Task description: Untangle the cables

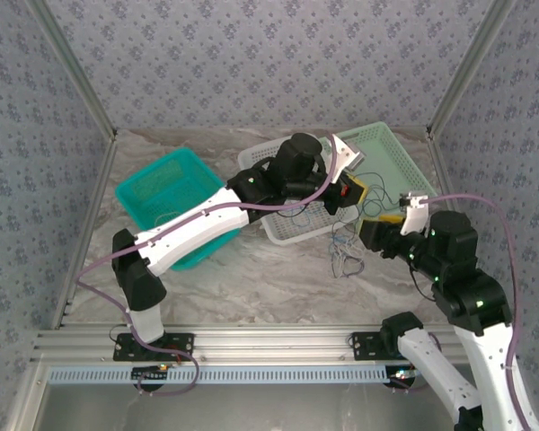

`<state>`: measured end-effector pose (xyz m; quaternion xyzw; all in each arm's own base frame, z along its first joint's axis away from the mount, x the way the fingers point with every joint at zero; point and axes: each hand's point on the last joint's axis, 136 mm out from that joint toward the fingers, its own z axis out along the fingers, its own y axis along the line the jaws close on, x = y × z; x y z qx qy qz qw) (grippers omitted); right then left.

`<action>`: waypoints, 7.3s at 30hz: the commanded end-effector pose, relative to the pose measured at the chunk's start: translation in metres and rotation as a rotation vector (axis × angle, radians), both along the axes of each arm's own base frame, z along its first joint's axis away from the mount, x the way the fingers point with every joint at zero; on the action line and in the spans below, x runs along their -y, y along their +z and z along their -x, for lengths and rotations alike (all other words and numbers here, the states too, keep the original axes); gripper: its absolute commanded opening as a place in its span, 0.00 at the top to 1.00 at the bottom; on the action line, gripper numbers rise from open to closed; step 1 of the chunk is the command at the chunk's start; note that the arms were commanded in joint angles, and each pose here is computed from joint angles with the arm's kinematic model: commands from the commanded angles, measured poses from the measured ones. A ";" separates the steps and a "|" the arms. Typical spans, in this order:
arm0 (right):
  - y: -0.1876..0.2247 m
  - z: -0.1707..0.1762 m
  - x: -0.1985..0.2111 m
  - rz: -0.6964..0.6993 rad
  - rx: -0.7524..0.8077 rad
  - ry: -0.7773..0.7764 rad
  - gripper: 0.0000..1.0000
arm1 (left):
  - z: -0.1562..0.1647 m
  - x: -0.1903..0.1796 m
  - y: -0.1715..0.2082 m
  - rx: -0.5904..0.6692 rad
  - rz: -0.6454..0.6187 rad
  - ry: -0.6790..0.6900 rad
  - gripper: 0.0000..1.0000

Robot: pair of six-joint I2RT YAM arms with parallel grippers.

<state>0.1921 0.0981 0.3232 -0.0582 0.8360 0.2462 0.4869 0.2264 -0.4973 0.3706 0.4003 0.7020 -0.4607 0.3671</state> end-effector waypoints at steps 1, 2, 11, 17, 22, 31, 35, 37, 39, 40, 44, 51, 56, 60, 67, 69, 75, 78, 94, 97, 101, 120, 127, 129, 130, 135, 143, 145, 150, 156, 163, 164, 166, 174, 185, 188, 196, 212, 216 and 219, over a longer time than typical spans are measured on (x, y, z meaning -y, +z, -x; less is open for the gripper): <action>0.002 -0.004 -0.009 0.008 0.076 0.063 0.41 | 0.004 0.002 0.019 0.001 0.039 -0.016 1.00; -0.001 -0.007 -0.012 0.007 0.083 0.075 0.40 | 0.005 0.003 0.019 -0.006 0.041 -0.021 1.00; -0.005 -0.024 -0.021 0.010 0.157 0.100 0.36 | 0.010 0.002 0.020 -0.036 0.047 -0.034 1.00; -0.004 -0.031 -0.026 -0.015 0.187 0.100 0.37 | 0.011 0.005 0.023 -0.063 0.066 -0.044 1.00; -0.010 -0.038 -0.029 -0.008 0.169 0.098 0.40 | 0.014 0.004 0.023 -0.075 0.066 -0.053 1.00; -0.016 -0.051 -0.034 0.000 0.162 0.100 0.48 | 0.021 0.005 0.031 -0.100 0.098 -0.084 1.00; -0.015 -0.054 -0.033 0.002 0.170 0.088 0.63 | 0.022 0.003 0.031 -0.106 0.101 -0.081 1.00; -0.016 -0.055 -0.031 0.008 0.164 0.076 0.74 | 0.022 0.003 0.033 -0.109 0.113 -0.079 1.00; -0.017 -0.054 -0.031 0.006 0.157 0.079 0.86 | 0.023 0.003 0.036 -0.108 0.121 -0.080 1.00; -0.015 -0.052 -0.031 0.003 0.156 0.084 0.91 | 0.022 0.002 0.036 -0.105 0.119 -0.076 0.99; -0.008 -0.041 -0.027 0.025 0.142 0.087 1.00 | 0.013 -0.004 0.027 -0.089 0.077 -0.021 0.75; 0.008 -0.022 -0.013 0.069 0.095 0.061 1.00 | -0.002 -0.030 0.012 -0.025 0.054 0.095 0.01; 0.016 -0.027 -0.011 0.058 0.083 0.036 1.00 | -0.007 -0.054 -0.008 -0.020 0.036 0.161 0.01; 0.030 -0.029 -0.012 0.037 0.091 0.027 1.00 | -0.011 -0.067 -0.044 -0.035 -0.040 0.201 0.01; 0.046 -0.025 -0.019 -0.009 0.101 0.062 1.00 | -0.013 -0.043 -0.083 -0.075 -0.088 0.140 0.01; 0.048 -0.022 -0.020 -0.015 0.106 0.074 1.00 | -0.018 -0.036 -0.087 -0.074 -0.097 0.139 0.01; 0.052 -0.016 -0.023 -0.041 0.112 0.098 1.00 | -0.026 -0.017 -0.085 -0.081 -0.065 0.127 0.01; 0.052 -0.015 -0.025 -0.053 0.104 0.104 1.00 | -0.022 -0.007 -0.086 -0.094 -0.051 0.090 0.01; 0.074 -0.015 -0.021 -0.083 0.146 0.073 1.00 | 0.029 0.035 -0.142 -0.118 -0.182 -0.109 0.09; 0.086 -0.014 -0.023 -0.092 0.158 0.089 1.00 | 0.027 0.035 -0.165 -0.119 -0.283 -0.084 0.13; 0.109 -0.010 -0.021 -0.092 0.196 0.083 1.00 | 0.029 0.032 -0.191 -0.145 -0.353 -0.087 0.21; 0.134 -0.009 -0.004 0.042 0.208 0.039 1.00 | 0.014 0.007 -0.239 -0.123 -0.470 0.060 0.19; 0.125 -0.008 0.000 0.070 0.196 0.028 1.00 | 0.009 -0.004 -0.239 -0.152 -0.493 0.136 0.00; 0.127 -0.006 0.003 0.077 0.206 0.018 1.00 | 0.009 -0.010 -0.243 -0.169 -0.512 0.159 0.00; 0.127 -0.006 0.004 0.081 0.206 0.014 1.00 | 0.010 -0.014 -0.245 -0.178 -0.518 0.169 0.01; 0.127 -0.005 0.007 0.082 0.210 0.001 1.00 | 0.018 -0.024 -0.251 -0.226 -0.532 0.183 0.01; 0.111 -0.005 -0.003 0.041 0.183 0.044 1.00 | 0.009 -0.049 -0.236 -0.180 -0.575 0.279 0.00; 0.109 -0.001 -0.002 0.040 0.187 0.047 1.00 | 0.001 -0.061 -0.229 -0.147 -0.615 0.337 0.00; 0.114 0.002 -0.003 0.019 0.199 0.049 1.00 | -0.021 -0.102 -0.220 -0.041 -0.752 0.515 0.00; 0.104 -0.001 -0.005 0.025 0.173 0.060 1.00 | -0.031 -0.140 -0.207 0.056 -0.845 0.633 0.01; 0.096 -0.005 -0.006 0.035 0.146 0.064 1.00 | -0.028 -0.141 -0.161 0.139 -0.627 0.605 0.00; 0.093 -0.007 -0.005 0.035 0.138 0.053 1.00 | -0.025 -0.137 -0.151 0.153 -0.567 0.579 0.01; 0.089 -0.013 -0.002 0.036 0.125 0.017 1.00 | -0.019 -0.130 -0.127 0.167 -0.446 0.541 0.01; 0.076 -0.030 0.002 0.002 0.106 -0.051 1.00 | 0.026 -0.083 -0.046 0.144 0.004 0.254 0.00; 0.076 -0.035 0.001 -0.037 0.103 -0.070 1.00 | 0.049 -0.029 -0.025 0.156 0.148 0.045 0.01; 0.078 -0.035 0.000 -0.049 0.103 -0.071 1.00 | 0.048 -0.017 -0.031 0.156 0.150 0.028 0.02; 0.080 -0.032 -0.002 -0.073 0.098 -0.065 1.00 | 0.036 0.005 -0.039 0.185 0.149 0.046 0.04; 0.087 -0.027 -0.003 -0.098 0.095 -0.061 1.00 | 0.041 0.049 -0.126 0.101 -0.005 -0.065 0.40; 0.096 -0.023 -0.003 -0.103 0.103 -0.055 1.00 | 0.038 0.049 -0.160 0.068 -0.083 -0.055 0.57; 0.105 -0.020 0.001 -0.089 0.118 -0.062 1.00 | 0.037 0.045 -0.182 0.051 -0.134 -0.042 0.61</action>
